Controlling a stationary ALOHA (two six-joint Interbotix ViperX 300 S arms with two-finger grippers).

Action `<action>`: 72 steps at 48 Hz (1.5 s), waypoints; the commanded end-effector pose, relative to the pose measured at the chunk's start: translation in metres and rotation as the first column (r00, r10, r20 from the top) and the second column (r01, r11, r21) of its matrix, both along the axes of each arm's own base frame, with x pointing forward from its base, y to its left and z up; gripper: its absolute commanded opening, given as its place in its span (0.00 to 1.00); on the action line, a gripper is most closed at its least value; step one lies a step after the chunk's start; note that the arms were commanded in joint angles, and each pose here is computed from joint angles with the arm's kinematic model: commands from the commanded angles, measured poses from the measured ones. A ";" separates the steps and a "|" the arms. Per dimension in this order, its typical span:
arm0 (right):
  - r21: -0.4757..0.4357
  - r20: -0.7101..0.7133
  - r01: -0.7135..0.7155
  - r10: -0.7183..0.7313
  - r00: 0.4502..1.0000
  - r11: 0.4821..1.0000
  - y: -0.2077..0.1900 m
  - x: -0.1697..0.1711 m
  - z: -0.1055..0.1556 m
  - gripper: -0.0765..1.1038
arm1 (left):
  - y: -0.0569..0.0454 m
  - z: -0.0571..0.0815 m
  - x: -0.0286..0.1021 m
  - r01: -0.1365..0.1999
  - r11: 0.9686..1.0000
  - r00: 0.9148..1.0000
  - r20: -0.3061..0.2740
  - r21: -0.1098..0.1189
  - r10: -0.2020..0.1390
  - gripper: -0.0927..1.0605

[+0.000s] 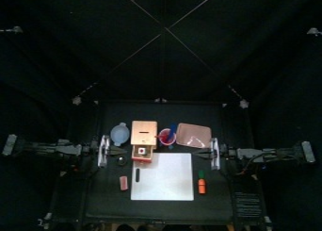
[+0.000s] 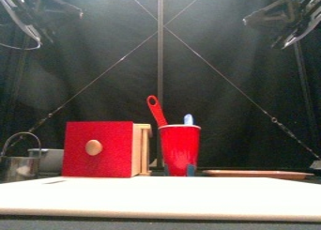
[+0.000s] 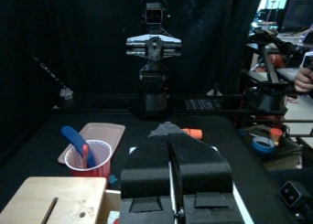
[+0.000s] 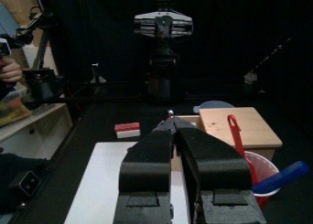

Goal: Place sushi on board then cut the sushi with the knife then place the pieces on the plate
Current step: Place the sushi on the board

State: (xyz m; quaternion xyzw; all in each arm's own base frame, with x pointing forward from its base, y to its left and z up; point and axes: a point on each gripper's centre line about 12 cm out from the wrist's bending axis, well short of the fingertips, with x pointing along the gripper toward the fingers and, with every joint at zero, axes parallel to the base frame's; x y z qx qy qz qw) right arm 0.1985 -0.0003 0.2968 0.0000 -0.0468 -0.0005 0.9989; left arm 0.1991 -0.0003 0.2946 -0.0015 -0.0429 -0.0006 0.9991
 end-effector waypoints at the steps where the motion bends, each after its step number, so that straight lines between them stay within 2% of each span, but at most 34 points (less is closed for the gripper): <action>1: 0.012 -0.005 0.002 -0.002 1.000 1.000 0.000 0.007 0.004 0.08 | 0.002 -0.009 0.009 -0.009 1.000 1.000 -0.015 0.017 0.009 0.13; 9: 0.009 -0.041 0.014 -0.014 0.999 1.000 -0.003 0.039 0.016 0.14 | 0.002 -0.009 0.017 -0.009 1.000 1.000 0.021 0.021 0.009 0.15; 16: 0.008 -0.112 0.030 -0.029 0.993 1.000 -0.009 0.089 0.019 0.17 | 0.001 -0.006 0.020 -0.005 0.999 0.998 0.061 0.036 0.003 0.15; 23: 0.006 -0.224 0.030 -0.028 0.974 1.000 -0.010 0.139 0.010 0.20 | 0.001 -0.006 0.019 -0.002 0.999 0.998 0.066 0.047 -0.001 0.15; 30: -0.001 -0.391 0.029 -0.027 0.920 1.000 -0.011 0.185 -0.005 0.27 | 0.001 -0.007 0.019 -0.001 0.999 0.998 0.063 0.045 -0.001 0.15; 36: -0.013 -0.538 0.037 -0.038 0.842 0.999 -0.017 0.214 -0.016 0.36 | 0.000 -0.010 0.018 0.000 0.999 0.998 0.055 0.045 -0.003 0.15; 46: -0.015 -0.708 0.066 -0.057 0.704 0.998 -0.031 0.246 -0.031 0.55 | -0.001 -0.016 0.016 0.008 0.999 0.999 0.041 0.052 -0.010 0.15; 54: -0.031 -0.741 0.077 -0.075 0.668 0.997 -0.043 0.265 -0.037 0.69 | -0.002 -0.031 0.011 0.014 0.999 1.000 0.007 0.053 -0.014 0.15; 62: -0.066 -0.759 0.086 -0.106 0.642 0.994 -0.055 0.283 -0.045 0.70 | -0.002 -0.038 0.004 0.016 0.999 1.000 0.001 0.051 -0.016 0.15; 72: -0.077 -0.784 0.093 -0.118 0.610 0.993 -0.063 0.302 -0.053 0.72 | -0.003 -0.040 -0.001 0.017 0.999 1.000 0.012 0.051 -0.018 0.15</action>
